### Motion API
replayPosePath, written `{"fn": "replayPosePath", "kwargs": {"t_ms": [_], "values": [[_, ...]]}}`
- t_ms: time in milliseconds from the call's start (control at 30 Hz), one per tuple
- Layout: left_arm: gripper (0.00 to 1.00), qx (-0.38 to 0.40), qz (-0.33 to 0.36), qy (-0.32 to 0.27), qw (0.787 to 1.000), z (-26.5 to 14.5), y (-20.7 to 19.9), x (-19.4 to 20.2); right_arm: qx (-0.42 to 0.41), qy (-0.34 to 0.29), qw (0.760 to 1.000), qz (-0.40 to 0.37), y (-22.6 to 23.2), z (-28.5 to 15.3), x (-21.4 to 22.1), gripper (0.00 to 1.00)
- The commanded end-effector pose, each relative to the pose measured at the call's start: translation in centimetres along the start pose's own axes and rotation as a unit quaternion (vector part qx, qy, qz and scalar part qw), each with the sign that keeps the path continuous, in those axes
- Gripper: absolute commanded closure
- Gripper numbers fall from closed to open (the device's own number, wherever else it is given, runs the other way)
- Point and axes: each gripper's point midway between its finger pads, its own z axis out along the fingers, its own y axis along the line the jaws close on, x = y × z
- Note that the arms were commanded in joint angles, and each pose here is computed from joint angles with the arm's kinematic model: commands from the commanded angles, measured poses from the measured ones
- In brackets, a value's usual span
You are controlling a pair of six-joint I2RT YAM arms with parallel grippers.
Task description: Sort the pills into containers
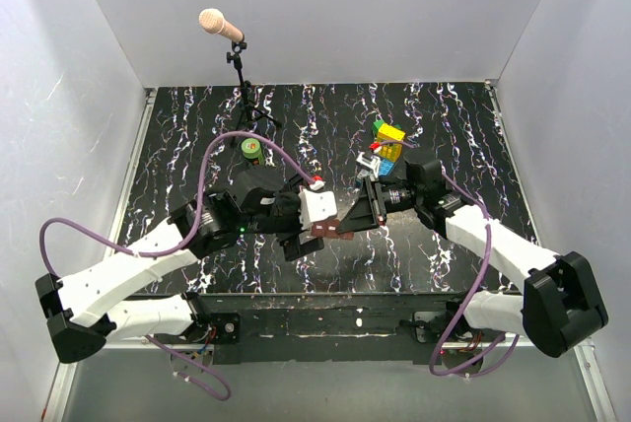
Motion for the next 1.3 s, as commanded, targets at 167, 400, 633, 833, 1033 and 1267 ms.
{"fn": "replayPosePath", "kwargs": {"t_ms": [167, 400, 633, 833, 1033, 1267], "values": [[0.11, -0.028, 0.056, 0.025, 0.998, 0.9, 1.5, 1.2, -0.017, 0.007, 1.0, -0.018, 1.5, 0.0, -0.9, 0.99], [0.27, -0.006, 0.056, 0.02, 0.998, 1.8, 0.9, 1.0, -0.018, 0.007, 1.0, -0.017, 1.6, 0.0, -1.0, 0.99], [0.39, 0.001, 0.05, 0.024, 0.998, 2.5, 0.9, 1.1, -0.017, 0.007, 1.0, -0.014, 1.4, 0.0, -0.9, 0.99], [0.44, -0.002, 0.032, 0.029, 0.999, 2.2, 0.8, 1.1, -0.014, 0.007, 1.0, -0.009, 1.0, 0.1, -0.8, 0.99], [0.48, -0.001, 0.027, 0.021, 0.999, 1.7, 0.7, 0.6, -0.011, 0.009, 1.0, -0.004, 0.5, 0.2, -0.7, 0.99], [0.63, 0.015, 0.022, 0.03, 0.999, 1.7, 0.2, 0.7, -0.007, 0.011, 1.0, 0.002, -0.1, 0.3, -0.5, 0.99]]}}
